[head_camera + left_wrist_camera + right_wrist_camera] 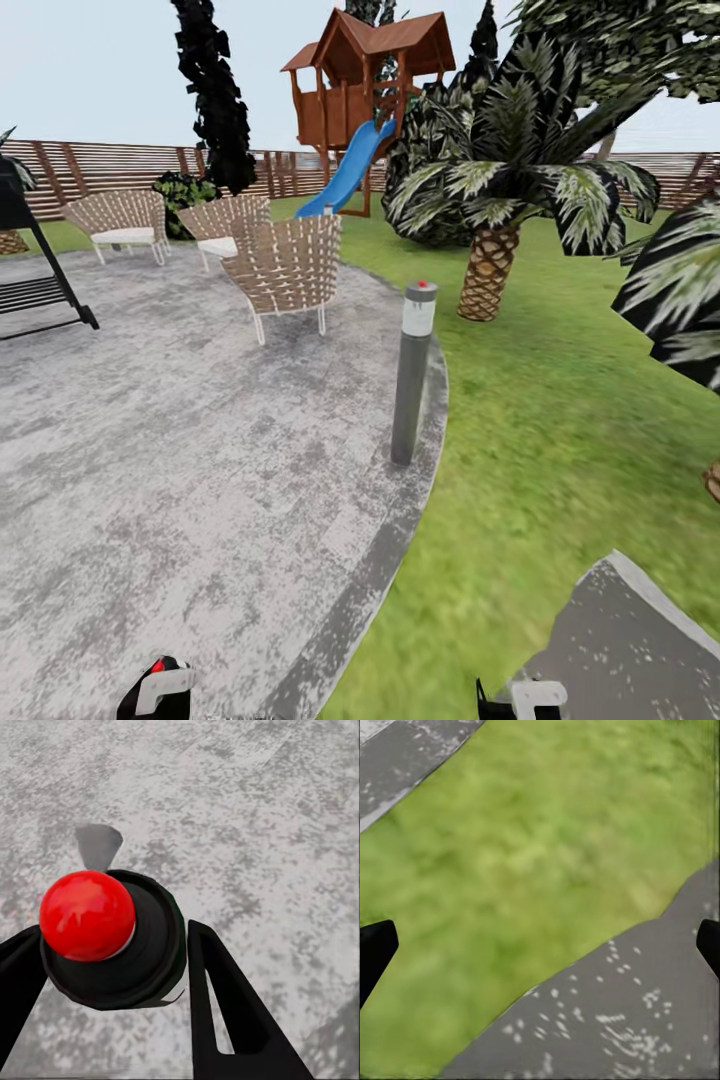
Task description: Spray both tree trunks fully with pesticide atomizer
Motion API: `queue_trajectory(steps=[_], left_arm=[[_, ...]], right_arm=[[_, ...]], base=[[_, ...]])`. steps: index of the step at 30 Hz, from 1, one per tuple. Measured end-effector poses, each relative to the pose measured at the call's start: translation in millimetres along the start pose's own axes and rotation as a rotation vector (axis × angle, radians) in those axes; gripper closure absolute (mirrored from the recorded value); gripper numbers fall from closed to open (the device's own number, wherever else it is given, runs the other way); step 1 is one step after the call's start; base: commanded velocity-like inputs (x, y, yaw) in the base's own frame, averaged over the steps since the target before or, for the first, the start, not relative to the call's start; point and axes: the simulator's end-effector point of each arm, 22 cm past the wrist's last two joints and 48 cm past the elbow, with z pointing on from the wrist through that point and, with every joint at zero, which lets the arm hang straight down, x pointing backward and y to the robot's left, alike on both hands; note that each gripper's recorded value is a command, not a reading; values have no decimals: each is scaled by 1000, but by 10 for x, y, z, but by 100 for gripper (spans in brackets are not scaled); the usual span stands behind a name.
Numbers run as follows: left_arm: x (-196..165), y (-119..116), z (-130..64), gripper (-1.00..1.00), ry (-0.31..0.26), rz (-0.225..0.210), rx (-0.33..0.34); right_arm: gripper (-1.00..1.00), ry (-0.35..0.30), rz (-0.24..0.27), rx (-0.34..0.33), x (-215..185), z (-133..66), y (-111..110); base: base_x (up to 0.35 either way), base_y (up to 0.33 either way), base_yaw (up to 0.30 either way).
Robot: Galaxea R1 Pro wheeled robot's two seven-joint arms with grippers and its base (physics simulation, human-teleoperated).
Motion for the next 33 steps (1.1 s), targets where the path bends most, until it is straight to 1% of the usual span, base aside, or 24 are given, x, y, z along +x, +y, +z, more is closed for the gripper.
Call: queue_trajectory(steps=[33], left_arm=[[4, 2, -6, 100, -1, -1, -1]], right_arm=[[-100, 0, 0, 1, -1, 0, 0]], base=[[-266, -171, -273]])
